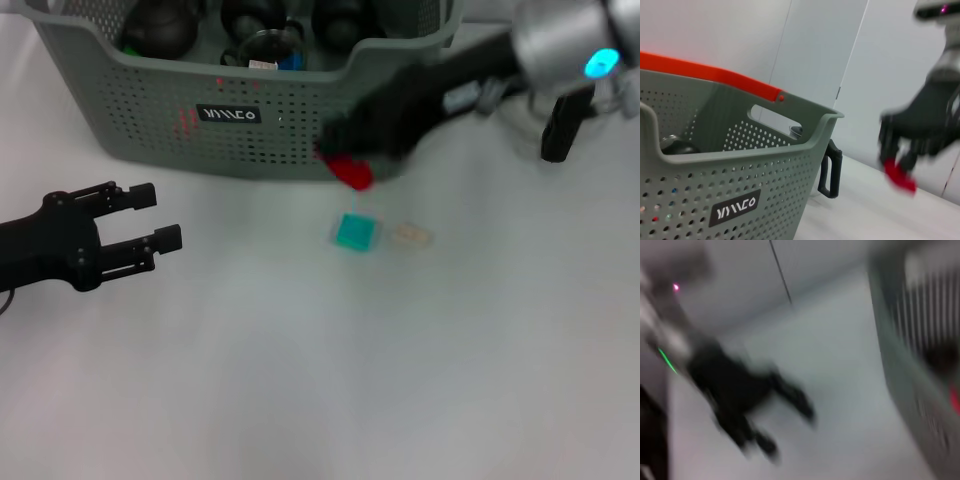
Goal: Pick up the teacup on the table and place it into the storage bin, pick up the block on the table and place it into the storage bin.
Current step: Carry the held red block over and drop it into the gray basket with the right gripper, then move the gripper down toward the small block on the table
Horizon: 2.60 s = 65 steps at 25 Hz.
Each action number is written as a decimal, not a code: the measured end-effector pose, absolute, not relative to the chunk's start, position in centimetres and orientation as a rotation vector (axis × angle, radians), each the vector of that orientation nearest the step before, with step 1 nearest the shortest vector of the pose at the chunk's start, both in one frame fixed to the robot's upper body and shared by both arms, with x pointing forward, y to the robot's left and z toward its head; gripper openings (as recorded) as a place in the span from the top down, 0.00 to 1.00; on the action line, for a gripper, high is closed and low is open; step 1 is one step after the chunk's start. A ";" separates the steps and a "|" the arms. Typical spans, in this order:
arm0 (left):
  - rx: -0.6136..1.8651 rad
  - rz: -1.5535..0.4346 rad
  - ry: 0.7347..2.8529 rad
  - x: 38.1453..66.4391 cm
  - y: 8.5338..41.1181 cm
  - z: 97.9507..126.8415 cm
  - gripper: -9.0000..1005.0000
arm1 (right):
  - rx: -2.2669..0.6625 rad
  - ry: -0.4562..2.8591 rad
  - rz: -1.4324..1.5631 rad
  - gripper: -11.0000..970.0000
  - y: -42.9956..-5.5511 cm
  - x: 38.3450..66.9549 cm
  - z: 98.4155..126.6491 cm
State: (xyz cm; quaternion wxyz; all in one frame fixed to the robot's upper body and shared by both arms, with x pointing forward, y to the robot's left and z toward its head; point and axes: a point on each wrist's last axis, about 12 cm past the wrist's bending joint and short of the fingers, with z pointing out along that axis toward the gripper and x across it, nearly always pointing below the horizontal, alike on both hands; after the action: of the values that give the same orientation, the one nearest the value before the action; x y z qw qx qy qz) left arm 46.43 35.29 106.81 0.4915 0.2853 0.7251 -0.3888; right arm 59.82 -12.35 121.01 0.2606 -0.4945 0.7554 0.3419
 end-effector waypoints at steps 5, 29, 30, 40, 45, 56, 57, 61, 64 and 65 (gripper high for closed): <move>0.704 -0.947 1.751 46.9 35.1 107.1 0.27 | -1.188 1.735 1.080 0.79 -13.9 60.4 125.5; 0.690 -0.935 1.728 47.8 34.9 107.6 0.27 | -1.061 1.899 0.389 0.79 -2.1 69.8 123.2; 0.683 -0.930 1.724 47.9 35.0 107.7 0.27 | -1.052 1.913 0.378 0.79 -2.2 69.8 123.2; 0.683 -0.920 1.719 48.1 35.1 107.9 0.27 | -0.978 1.744 0.471 0.55 -3.9 68.6 127.5; 0.666 -0.918 1.714 47.9 35.3 107.8 0.27 | -0.908 1.514 0.737 0.40 -8.6 65.3 128.8; 0.649 -0.901 1.713 47.7 35.9 108.0 0.27 | -1.278 1.407 1.070 0.15 -19.6 57.0 123.2; 0.648 -0.900 1.712 47.8 35.9 108.1 0.27 | -1.317 1.473 1.078 0.15 -20.5 56.5 123.0; 0.652 -0.899 1.708 48.0 35.8 108.1 0.27 | -1.425 1.719 1.052 0.15 -22.4 55.8 122.3; 0.647 -0.894 1.710 48.3 35.7 108.1 0.27 | -1.466 1.860 0.976 0.15 -22.5 56.2 122.3; 0.645 -0.893 1.711 48.3 35.7 108.1 0.27 | -1.483 1.923 0.940 0.15 -22.2 56.5 122.2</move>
State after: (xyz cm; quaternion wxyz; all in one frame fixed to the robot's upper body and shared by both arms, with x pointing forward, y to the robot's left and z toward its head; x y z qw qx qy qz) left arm 48.29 35.66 108.06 0.5255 0.2697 0.7153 -0.3733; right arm 56.47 -22.25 122.19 0.2654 -0.5490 0.7121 0.3480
